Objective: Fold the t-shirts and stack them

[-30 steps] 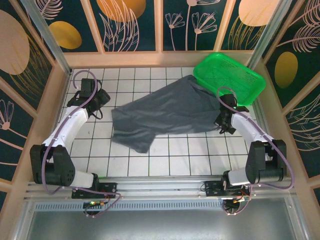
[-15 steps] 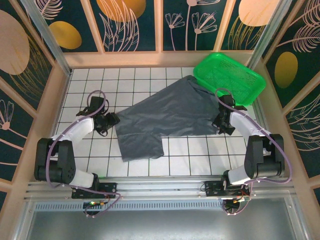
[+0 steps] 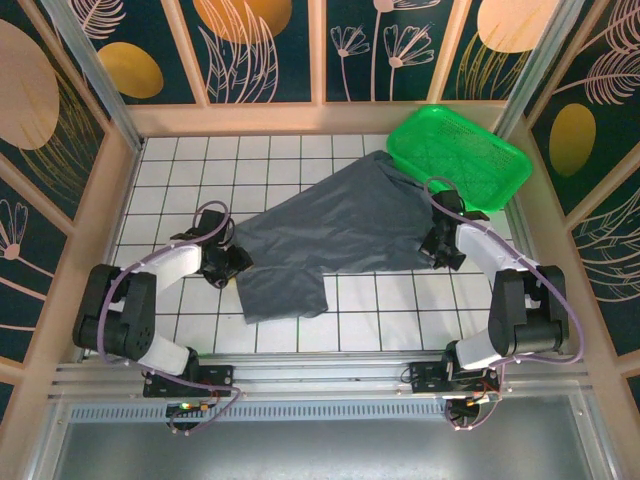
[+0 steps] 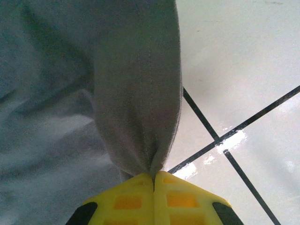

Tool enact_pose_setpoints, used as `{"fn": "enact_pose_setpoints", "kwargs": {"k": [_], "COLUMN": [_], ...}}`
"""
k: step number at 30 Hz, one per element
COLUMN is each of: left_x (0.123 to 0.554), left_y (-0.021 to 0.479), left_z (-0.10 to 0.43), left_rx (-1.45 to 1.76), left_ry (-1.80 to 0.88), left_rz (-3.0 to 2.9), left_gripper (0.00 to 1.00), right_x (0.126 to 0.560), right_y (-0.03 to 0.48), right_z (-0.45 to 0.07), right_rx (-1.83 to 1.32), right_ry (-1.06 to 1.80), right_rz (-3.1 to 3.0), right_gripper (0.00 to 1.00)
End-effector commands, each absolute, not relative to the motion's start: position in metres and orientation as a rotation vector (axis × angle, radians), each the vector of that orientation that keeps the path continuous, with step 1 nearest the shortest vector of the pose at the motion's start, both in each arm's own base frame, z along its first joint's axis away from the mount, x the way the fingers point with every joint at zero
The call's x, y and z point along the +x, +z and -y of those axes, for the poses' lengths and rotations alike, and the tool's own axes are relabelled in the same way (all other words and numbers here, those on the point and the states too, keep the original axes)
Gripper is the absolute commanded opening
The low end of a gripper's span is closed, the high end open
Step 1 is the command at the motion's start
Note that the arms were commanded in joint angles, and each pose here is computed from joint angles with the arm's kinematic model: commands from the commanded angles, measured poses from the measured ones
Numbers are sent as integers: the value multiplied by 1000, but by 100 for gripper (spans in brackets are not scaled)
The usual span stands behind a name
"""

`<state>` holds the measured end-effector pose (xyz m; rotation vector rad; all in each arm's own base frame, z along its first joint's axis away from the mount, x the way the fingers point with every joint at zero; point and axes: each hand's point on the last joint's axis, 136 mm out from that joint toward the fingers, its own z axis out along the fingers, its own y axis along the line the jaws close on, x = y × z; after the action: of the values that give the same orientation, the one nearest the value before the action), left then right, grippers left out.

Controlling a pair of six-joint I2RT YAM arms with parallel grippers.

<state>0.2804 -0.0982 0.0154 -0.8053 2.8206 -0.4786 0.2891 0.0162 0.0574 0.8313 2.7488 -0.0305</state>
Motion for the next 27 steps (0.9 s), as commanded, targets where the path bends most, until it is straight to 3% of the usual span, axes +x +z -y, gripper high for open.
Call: {"fn": "enact_pose_setpoints", "kwargs": {"k": [1, 7, 13, 18, 27], "left_x": [288, 306, 350, 410, 485], "left_y": [7, 7, 50, 148, 333], "left_z": [100, 109, 131, 138, 109], "left_rx": [-816, -809, -775, -750, -774], "left_ry": [-462, -493, -656, -765, -990], "left_rz": [-2817, -2788, -2644, -2421, -2004], "left_gripper": [50, 39, 0, 0, 0], "right_x": [285, 286, 305, 334, 447], "right_y": [55, 59, 78, 121, 319], "right_z": [-20, -25, -47, -56, -70], "right_rx": [838, 827, 710, 627, 488], "right_ry": [-23, 0, 146, 204, 417], "right_rz": [-2754, -2737, -2686, -2588, -2124], "right_gripper": [0, 0, 0, 0, 0]}}
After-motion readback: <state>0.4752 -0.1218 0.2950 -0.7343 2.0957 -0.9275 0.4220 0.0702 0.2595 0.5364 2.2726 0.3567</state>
